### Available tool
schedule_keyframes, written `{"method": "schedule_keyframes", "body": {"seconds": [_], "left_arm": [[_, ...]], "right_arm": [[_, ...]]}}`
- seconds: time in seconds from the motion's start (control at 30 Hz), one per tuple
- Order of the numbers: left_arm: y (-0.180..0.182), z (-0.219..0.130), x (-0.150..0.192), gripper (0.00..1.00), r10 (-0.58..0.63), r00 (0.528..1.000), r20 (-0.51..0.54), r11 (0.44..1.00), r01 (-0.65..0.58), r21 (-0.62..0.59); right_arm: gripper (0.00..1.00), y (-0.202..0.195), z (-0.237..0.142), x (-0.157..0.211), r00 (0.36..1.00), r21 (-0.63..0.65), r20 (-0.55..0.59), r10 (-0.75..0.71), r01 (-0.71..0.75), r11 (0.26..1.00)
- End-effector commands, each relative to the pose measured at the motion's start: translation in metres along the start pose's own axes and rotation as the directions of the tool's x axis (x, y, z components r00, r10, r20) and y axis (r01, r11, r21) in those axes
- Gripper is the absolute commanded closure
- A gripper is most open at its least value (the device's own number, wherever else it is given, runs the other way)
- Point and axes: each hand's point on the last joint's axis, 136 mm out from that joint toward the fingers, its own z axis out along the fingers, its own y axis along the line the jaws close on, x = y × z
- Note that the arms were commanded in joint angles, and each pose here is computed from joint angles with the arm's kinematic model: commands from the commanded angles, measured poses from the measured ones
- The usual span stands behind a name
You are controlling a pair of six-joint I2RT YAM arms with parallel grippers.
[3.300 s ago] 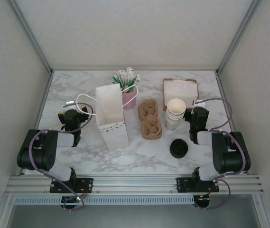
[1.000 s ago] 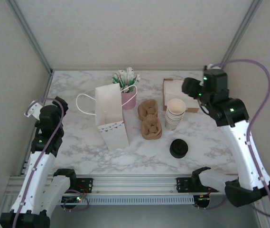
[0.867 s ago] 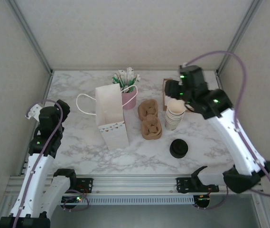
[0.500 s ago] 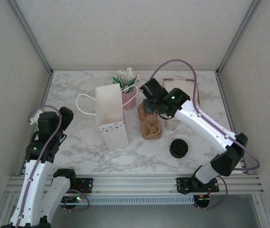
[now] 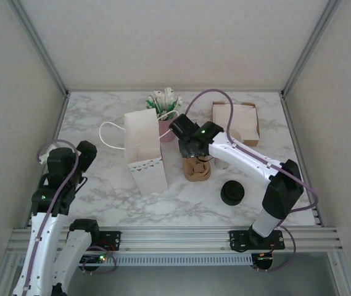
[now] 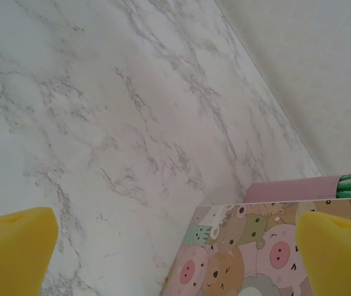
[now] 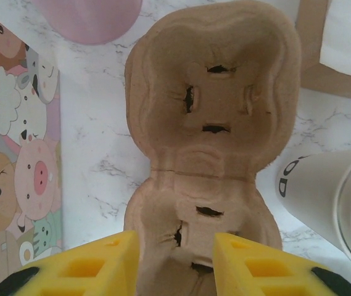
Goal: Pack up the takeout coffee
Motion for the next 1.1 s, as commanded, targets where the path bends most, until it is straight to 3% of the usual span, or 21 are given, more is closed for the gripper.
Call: {"method": "schedule_keyframes", "body": {"seconds": [0.0, 0.23, 0.53, 0.73, 0.97, 1.07], "left_arm": [[0.005, -0.005, 0.004, 0.01, -0.022, 1.000, -0.017, 1.000, 0.022, -0.006], [0.009, -0.008, 0.006, 0.01, -0.022, 1.000, -0.018, 1.000, 0.022, -0.010], [0.008, -0.014, 0.007, 0.02, -0.021, 0.999, -0.027, 1.000, 0.021, 0.004], [0.003, -0.013, 0.009, 0.02, -0.026, 0.999, -0.042, 0.999, 0.027, 0.026], [0.003, -0.010, 0.012, 0.08, -0.032, 0.998, -0.053, 0.999, 0.034, 0.031], [0.002, -0.009, 0.013, 0.09, -0.034, 0.998, -0.056, 0.999, 0.036, 0.031]], "right_arm": [[0.62, -0.002, 0.015, 0.001, 1.000, 0.049, 0.007, 0.008, -0.008, 0.999], [0.62, -0.004, 0.009, -0.008, 0.998, 0.054, 0.056, 0.024, -0.027, 0.998], [0.57, -0.032, -0.064, -0.025, 0.975, 0.003, 0.213, 0.061, -0.063, 0.998], [0.57, -0.078, -0.099, -0.016, 0.964, 0.079, 0.251, 0.090, -0.113, 0.990], [0.57, -0.155, -0.110, -0.011, 0.904, 0.095, 0.312, 0.293, -0.336, 0.937], [0.58, -0.172, -0.098, -0.005, 0.883, 0.058, 0.271, 0.383, -0.412, 0.909]]}}
